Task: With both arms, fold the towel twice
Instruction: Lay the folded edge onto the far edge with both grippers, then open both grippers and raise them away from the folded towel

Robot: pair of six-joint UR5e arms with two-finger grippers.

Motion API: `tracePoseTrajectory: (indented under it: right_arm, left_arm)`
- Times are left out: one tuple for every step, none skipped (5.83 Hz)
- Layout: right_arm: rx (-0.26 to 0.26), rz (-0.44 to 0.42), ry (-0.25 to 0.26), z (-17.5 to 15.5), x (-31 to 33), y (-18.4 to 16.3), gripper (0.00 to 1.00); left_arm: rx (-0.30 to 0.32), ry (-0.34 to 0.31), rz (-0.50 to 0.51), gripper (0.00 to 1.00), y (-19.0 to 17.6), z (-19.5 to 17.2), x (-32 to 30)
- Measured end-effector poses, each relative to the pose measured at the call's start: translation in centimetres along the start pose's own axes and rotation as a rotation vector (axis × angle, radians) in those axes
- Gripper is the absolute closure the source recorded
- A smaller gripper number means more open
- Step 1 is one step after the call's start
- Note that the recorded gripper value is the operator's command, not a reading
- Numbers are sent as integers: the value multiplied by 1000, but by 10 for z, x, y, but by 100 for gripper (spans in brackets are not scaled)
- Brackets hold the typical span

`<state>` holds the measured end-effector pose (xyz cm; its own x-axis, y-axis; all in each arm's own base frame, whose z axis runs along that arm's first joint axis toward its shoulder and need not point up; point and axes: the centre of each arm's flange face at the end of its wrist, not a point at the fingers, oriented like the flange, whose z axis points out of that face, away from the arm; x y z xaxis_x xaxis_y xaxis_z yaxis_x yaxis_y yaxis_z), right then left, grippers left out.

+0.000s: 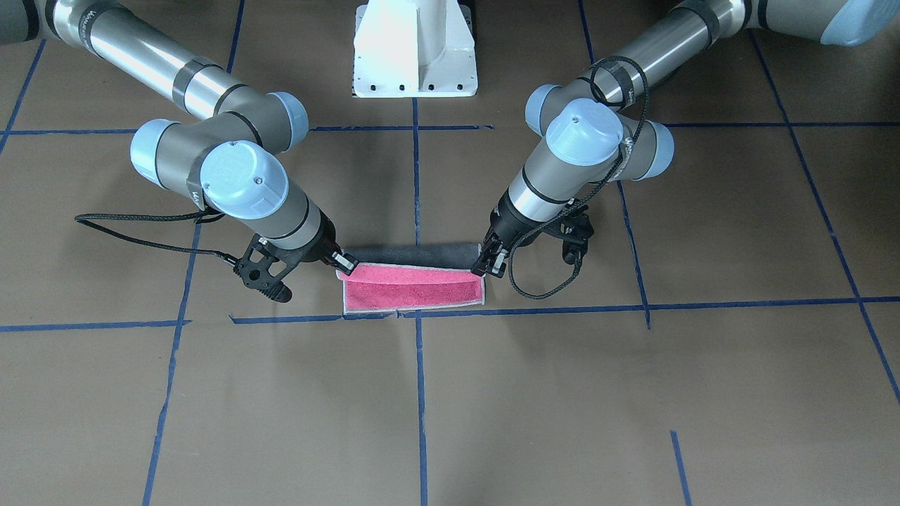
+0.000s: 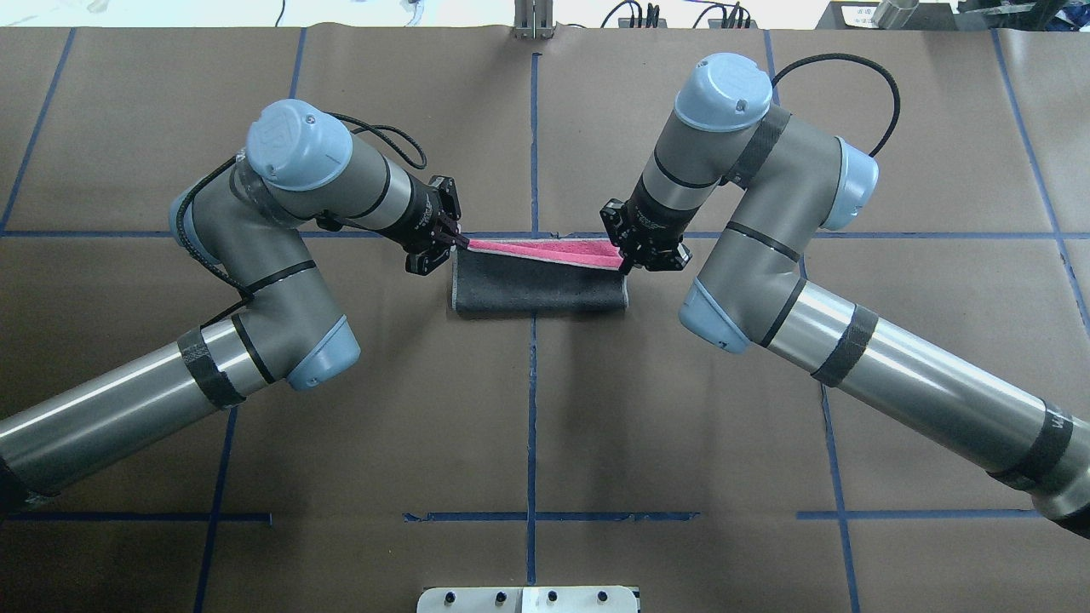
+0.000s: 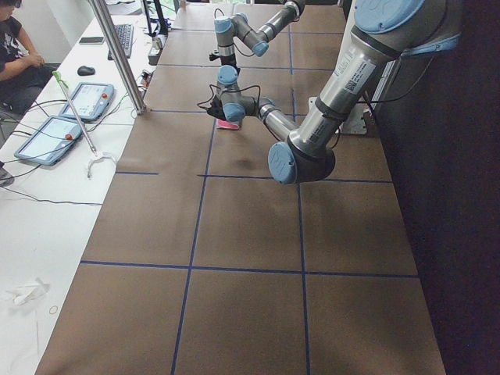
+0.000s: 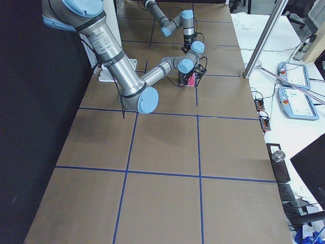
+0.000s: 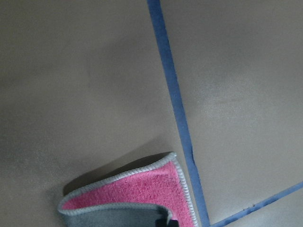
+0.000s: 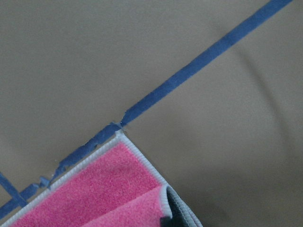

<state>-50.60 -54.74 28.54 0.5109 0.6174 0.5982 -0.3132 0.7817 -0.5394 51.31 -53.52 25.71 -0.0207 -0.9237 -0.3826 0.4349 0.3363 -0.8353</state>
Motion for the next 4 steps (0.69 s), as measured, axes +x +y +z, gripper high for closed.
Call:
tracePoseTrajectory:
  right_arm:
    - [18, -4, -3, 3, 1, -1, 0]
    - [50, -9, -10, 6, 3, -4, 0]
    - [77, -10, -16, 7, 6, -9, 0]
    - [97, -10, -20, 4, 8, -18, 0]
  left_arm:
    - [-8, 9, 9, 0, -2, -1, 0]
    - [-10, 16, 12, 0, -4, -2, 0]
    - [-8, 25, 14, 0, -7, -4, 3]
    - [-6, 37, 35, 0, -14, -10, 7]
